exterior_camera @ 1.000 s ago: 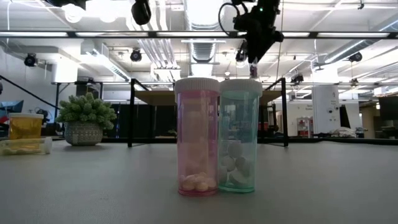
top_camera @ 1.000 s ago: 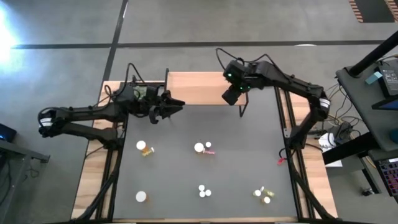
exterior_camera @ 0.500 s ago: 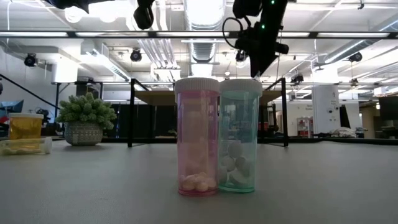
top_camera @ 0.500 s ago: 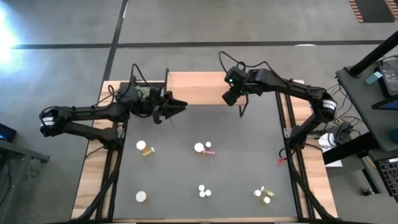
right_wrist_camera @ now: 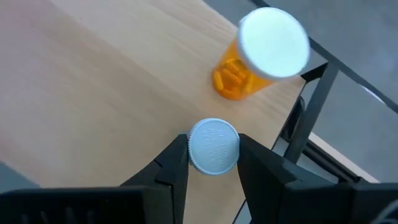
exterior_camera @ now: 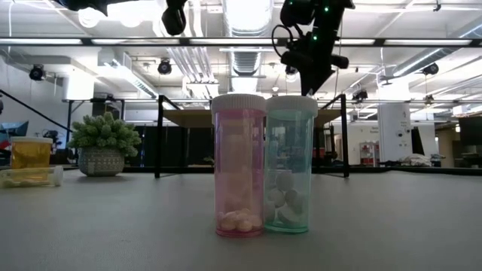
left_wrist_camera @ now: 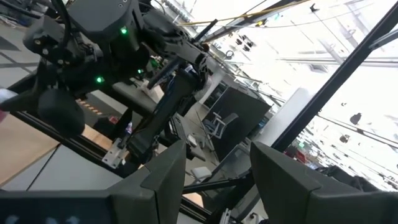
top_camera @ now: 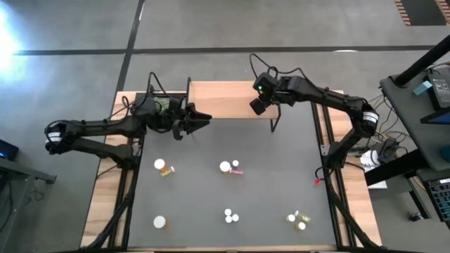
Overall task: Pick and place medicine bottles onto shelf by color
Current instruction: Put the small blue pill bottle on the shelf
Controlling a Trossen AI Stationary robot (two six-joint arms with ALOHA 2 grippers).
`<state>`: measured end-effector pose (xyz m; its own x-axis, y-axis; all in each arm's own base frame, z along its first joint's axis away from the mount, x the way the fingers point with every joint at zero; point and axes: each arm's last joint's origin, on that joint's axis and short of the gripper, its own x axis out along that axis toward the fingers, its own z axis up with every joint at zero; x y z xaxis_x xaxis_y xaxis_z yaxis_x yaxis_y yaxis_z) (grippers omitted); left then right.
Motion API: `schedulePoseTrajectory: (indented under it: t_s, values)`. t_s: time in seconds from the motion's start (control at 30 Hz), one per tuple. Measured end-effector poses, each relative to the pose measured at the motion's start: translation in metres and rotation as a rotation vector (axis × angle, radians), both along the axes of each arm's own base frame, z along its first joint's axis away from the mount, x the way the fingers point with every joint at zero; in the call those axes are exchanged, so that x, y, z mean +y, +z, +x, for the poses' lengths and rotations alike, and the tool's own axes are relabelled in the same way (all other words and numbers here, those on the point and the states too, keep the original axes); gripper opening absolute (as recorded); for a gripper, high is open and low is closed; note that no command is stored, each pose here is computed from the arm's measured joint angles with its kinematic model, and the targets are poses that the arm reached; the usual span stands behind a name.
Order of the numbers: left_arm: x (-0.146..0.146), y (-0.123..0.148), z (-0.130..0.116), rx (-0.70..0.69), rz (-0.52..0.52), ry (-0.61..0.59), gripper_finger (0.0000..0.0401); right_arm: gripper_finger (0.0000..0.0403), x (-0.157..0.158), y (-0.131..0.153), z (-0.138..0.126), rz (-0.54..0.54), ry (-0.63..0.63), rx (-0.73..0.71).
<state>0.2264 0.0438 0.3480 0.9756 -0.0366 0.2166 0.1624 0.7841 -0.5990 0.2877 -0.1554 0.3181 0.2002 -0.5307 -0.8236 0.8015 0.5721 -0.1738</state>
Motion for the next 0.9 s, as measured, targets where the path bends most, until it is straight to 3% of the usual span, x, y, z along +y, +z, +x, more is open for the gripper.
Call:
schedulePoseTrajectory:
  t_s: [0.7, 0.9]
  values:
    - [0.0, 0.0, 0.0, 0.0, 0.001, 0.0, 0.0164, 0.011, -0.004, -0.013, -0.002, -0.048, -0.054, 0.023]
    - [0.0, 0.0, 0.0, 0.0, 0.001, 0.0, 0.0164, 0.0133, -0.004, -0.011, -0.002, -0.043, -0.05, 0.016]
